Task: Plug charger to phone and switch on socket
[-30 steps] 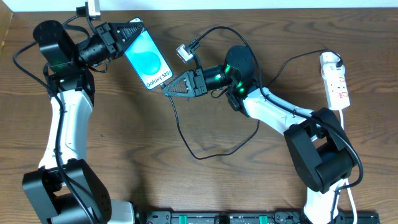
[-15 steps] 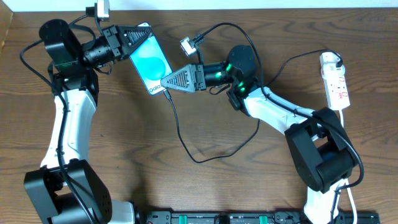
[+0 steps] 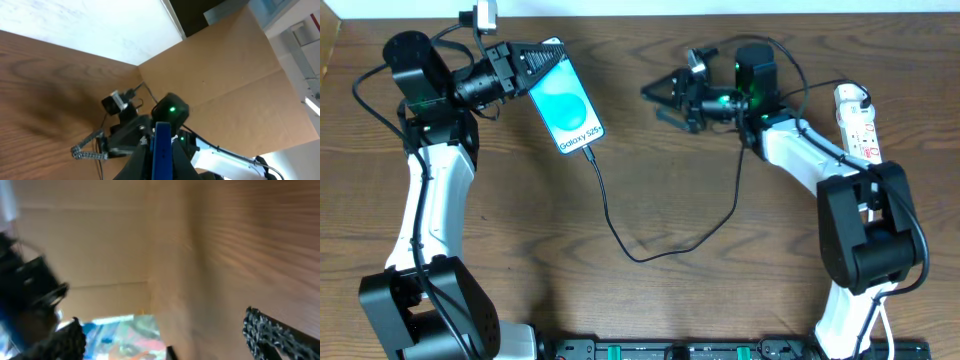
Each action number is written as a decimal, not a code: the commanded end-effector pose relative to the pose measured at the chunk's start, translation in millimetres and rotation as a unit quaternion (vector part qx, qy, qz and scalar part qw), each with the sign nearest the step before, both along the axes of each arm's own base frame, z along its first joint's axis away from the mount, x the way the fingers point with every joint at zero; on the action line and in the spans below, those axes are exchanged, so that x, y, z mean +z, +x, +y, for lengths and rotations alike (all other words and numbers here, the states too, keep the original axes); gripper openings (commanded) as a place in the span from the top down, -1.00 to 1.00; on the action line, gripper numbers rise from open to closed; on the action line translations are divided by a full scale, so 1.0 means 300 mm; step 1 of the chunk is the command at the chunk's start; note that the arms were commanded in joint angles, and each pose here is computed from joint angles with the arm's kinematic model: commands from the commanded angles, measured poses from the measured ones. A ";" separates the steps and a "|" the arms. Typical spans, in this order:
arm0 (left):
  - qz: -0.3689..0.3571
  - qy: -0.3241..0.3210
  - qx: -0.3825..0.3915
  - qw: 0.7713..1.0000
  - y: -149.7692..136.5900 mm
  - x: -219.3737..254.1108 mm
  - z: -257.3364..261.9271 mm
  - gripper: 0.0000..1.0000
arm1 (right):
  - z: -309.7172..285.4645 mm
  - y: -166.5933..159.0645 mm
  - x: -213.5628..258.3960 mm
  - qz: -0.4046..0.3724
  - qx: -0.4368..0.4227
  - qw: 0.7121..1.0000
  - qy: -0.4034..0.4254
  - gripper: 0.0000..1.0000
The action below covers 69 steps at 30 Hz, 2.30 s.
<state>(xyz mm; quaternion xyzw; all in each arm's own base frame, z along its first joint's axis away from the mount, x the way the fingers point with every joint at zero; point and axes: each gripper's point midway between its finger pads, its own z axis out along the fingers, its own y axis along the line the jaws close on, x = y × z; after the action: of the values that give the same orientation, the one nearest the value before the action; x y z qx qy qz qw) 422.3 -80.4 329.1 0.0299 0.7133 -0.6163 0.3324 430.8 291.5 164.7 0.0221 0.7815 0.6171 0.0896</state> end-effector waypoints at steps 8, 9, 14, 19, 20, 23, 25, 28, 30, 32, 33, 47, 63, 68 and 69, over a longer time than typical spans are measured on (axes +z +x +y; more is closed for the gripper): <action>0.027 0.022 0.016 0.999 0.016 -0.085 -0.014 0.85 | -0.348 0.036 -0.408 0.101 -0.170 0.934 -0.298 -0.99; 0.032 0.025 0.015 0.999 0.019 -0.103 -0.023 0.85 | -0.379 0.029 -0.427 0.112 -0.179 0.925 -0.314 -0.99; 0.051 0.027 -0.008 0.998 0.031 -0.172 -0.077 0.85 | -0.500 -0.007 -0.487 0.154 -0.209 0.891 -0.372 -0.98; 0.080 0.027 -0.022 0.996 0.056 -0.262 -0.122 0.85 | -0.605 -0.034 -0.517 0.178 -0.222 0.868 -0.407 -0.94; 0.086 0.026 -0.025 0.996 0.059 -0.278 -0.129 0.85 | -0.628 -0.041 -0.524 0.184 -0.227 0.861 -0.417 -0.95; 0.103 0.026 -0.035 0.994 0.068 -0.333 -0.155 0.85 | -0.671 -0.056 -0.535 0.191 -0.228 0.851 -0.433 -0.96; 0.113 0.026 -0.042 0.992 0.071 -0.367 -0.174 0.85 | -0.686 -0.061 -0.537 0.197 -0.228 0.849 -0.434 -0.96; 0.123 0.031 -0.052 0.991 0.076 -0.423 -0.207 0.85 | -0.700 -0.065 -0.539 0.202 -0.231 0.847 -0.434 -0.96; 0.132 0.034 -0.059 0.989 0.078 -0.461 -0.232 0.85 | -0.700 -0.065 -0.538 0.202 -0.231 0.847 -0.434 -0.97; 0.147 0.036 -0.067 0.986 0.078 -0.507 -0.262 0.85 | -0.694 -0.065 -0.537 0.202 -0.229 0.849 -0.430 -0.98; 0.156 0.037 -0.073 0.984 0.076 -0.538 -0.282 0.85 | -0.690 -0.064 -0.536 0.203 -0.227 0.851 -0.427 -0.99; 0.256 0.093 -0.077 0.959 0.051 -0.910 -0.450 0.85 | -0.518 -0.010 -0.460 0.095 -0.135 0.922 -0.350 -0.99; 0.290 0.214 0.001 0.933 0.039 -1.077 -0.437 0.83 | -0.310 0.005 -0.380 -0.014 -0.059 0.954 -0.292 -0.98; 0.289 0.219 -0.007 0.932 0.024 -1.080 -0.464 0.66 | -0.309 0.008 -0.378 -0.016 -0.061 0.955 -0.291 -0.99; 0.288 0.222 -0.005 0.932 0.026 -1.083 -0.463 0.53 | -0.309 0.008 -0.378 -0.016 -0.061 0.955 -0.291 -0.98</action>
<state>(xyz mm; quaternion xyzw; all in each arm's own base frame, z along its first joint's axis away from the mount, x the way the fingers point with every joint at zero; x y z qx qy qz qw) 427.8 -218.2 7.7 -0.0812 0.8889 -0.4433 0.0824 437.0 196.8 58.5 0.0314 0.9228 0.3522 0.1532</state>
